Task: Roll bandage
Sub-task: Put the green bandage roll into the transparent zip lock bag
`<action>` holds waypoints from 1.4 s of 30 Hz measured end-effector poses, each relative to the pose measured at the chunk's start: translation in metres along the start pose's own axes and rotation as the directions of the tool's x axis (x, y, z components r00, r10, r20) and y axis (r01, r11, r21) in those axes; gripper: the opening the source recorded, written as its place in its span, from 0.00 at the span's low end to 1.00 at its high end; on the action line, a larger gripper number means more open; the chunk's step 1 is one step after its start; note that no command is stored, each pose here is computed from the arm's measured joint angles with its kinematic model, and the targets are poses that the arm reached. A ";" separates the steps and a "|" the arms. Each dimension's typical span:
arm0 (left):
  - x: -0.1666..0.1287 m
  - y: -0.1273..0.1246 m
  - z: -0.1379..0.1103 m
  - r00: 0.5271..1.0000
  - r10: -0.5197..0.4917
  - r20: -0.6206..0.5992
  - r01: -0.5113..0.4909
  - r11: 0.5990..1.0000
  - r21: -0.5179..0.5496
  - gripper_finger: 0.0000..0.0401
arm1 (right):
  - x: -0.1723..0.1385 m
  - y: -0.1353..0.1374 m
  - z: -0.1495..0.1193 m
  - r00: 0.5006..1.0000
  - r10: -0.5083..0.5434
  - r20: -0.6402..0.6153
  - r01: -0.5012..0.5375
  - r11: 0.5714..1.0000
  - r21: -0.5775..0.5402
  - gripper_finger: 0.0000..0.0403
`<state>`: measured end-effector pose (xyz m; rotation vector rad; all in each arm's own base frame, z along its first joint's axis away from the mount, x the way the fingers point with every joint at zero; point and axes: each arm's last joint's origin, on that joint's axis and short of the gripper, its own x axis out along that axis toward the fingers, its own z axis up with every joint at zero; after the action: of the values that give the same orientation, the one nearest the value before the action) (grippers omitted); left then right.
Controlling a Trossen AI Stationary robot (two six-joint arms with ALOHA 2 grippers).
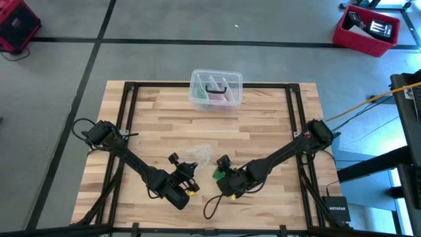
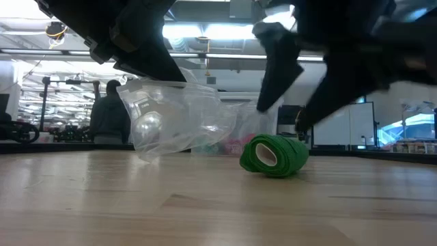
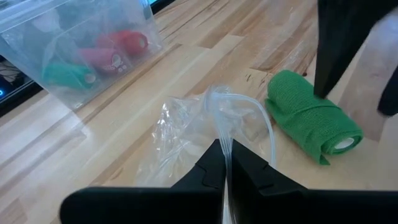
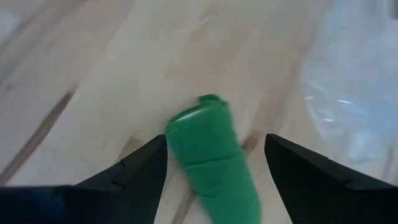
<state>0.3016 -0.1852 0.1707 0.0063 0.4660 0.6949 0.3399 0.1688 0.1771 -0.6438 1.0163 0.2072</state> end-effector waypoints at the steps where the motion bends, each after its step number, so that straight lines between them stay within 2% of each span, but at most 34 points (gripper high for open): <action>1: 0.000 0.000 0.000 1.000 -0.001 0.001 0.001 1.000 -0.001 0.00 | 0.005 0.001 -0.001 1.000 0.006 -0.010 -0.006 1.000 -0.021 0.67; 10: 0.000 -0.002 0.002 1.000 -0.009 0.007 0.009 1.000 -0.008 0.00 | 0.034 -0.001 -0.008 0.995 0.077 -0.063 -0.083 0.991 -0.103 0.67; 13: 0.001 -0.001 0.002 1.000 -0.008 0.006 0.008 1.000 -0.009 0.01 | 0.045 -0.002 -0.011 0.992 0.096 -0.078 -0.104 0.990 -0.096 0.66; 16: 0.001 -0.001 0.002 1.000 -0.008 0.006 0.008 1.000 -0.008 0.01 | 0.047 -0.001 -0.010 0.993 0.102 -0.062 -0.107 0.990 -0.092 0.59; 19: 0.001 -0.001 0.002 1.000 -0.009 0.005 0.009 1.000 -0.008 0.00 | 0.045 0.000 -0.008 0.995 0.090 -0.048 -0.093 0.994 -0.064 0.43; 23: 0.000 -0.002 0.001 1.000 -0.025 -0.007 0.025 1.000 -0.009 0.01 | 0.029 0.006 -0.007 0.993 0.101 -0.057 -0.103 0.994 -0.038 0.20; 26: -0.003 -0.006 0.001 0.998 -0.056 -0.015 0.056 0.998 0.009 0.01 | -0.001 0.013 0.001 0.996 0.094 0.011 -0.093 0.995 -0.036 0.18; 30: -0.011 -0.014 0.002 0.993 -0.120 -0.001 0.120 0.992 0.041 0.01 | -0.048 0.018 0.017 0.980 0.044 0.196 -0.043 0.999 -0.008 0.18; 33: -0.019 -0.021 0.004 0.983 -0.183 0.019 0.181 0.982 0.056 0.01 | -0.076 0.017 0.032 0.922 -0.013 0.388 -0.005 0.999 0.046 0.18; 37: -0.030 -0.032 0.010 0.961 -0.268 0.066 0.264 0.962 0.066 0.00 | -0.100 0.013 0.056 0.766 -0.050 0.641 0.007 0.998 0.070 0.18; 39: -0.036 -0.036 0.013 0.949 -0.301 0.098 0.295 0.953 0.075 0.01 | -0.101 0.014 0.063 0.705 -0.045 0.708 0.009 0.998 0.055 0.18; 42: -0.044 -0.041 0.016 0.931 -0.339 0.137 0.330 0.940 0.082 0.01 | -0.098 0.014 0.069 0.658 -0.065 0.751 0.036 0.998 0.055 0.18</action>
<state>0.3044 -0.2418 0.1970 0.0321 0.3317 0.3414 0.3325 0.2332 0.2791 -0.4750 0.1818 0.3703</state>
